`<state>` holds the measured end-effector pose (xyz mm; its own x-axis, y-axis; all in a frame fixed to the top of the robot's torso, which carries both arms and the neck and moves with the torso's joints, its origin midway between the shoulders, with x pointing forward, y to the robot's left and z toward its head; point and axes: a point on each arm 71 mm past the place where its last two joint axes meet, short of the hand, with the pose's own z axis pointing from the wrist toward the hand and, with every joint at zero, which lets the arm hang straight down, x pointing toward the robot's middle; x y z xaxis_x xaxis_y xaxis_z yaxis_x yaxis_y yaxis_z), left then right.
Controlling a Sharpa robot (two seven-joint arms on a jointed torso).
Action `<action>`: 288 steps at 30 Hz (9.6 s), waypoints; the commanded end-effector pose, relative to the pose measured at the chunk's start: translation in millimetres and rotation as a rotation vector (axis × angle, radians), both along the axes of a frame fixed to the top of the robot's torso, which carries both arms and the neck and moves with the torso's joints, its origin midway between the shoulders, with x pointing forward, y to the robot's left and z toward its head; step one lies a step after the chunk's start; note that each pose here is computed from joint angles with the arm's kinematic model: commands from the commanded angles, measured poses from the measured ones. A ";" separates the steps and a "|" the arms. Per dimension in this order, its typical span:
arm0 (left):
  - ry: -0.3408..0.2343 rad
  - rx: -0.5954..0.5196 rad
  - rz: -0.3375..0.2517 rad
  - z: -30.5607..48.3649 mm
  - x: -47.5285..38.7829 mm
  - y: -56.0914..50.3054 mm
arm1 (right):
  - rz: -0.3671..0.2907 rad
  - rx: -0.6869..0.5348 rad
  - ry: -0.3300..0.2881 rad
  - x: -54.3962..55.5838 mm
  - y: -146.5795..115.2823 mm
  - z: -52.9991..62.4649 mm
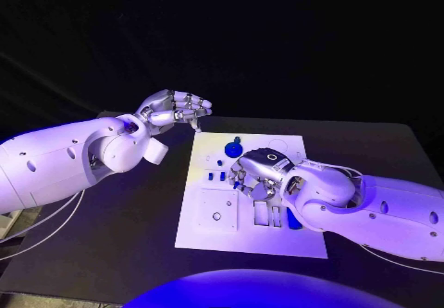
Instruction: Assemble the parts on the task board
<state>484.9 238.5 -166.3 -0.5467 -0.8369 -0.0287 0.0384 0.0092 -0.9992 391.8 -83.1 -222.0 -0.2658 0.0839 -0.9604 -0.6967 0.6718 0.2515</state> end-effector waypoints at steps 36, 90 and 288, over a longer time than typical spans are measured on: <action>-0.005 0.007 -0.035 0.0 -0.3 -7.1 | 0.043 -0.041 0.054 -10.5 14.2 -33.9; -0.004 0.021 -0.037 -0.8 0.0 -5.4 | 0.029 -0.064 0.066 -9.9 13.1 -39.6; 0.017 0.030 -0.051 -4.6 0.2 -0.5 | -0.226 -0.021 -0.023 25.4 -84.8 3.8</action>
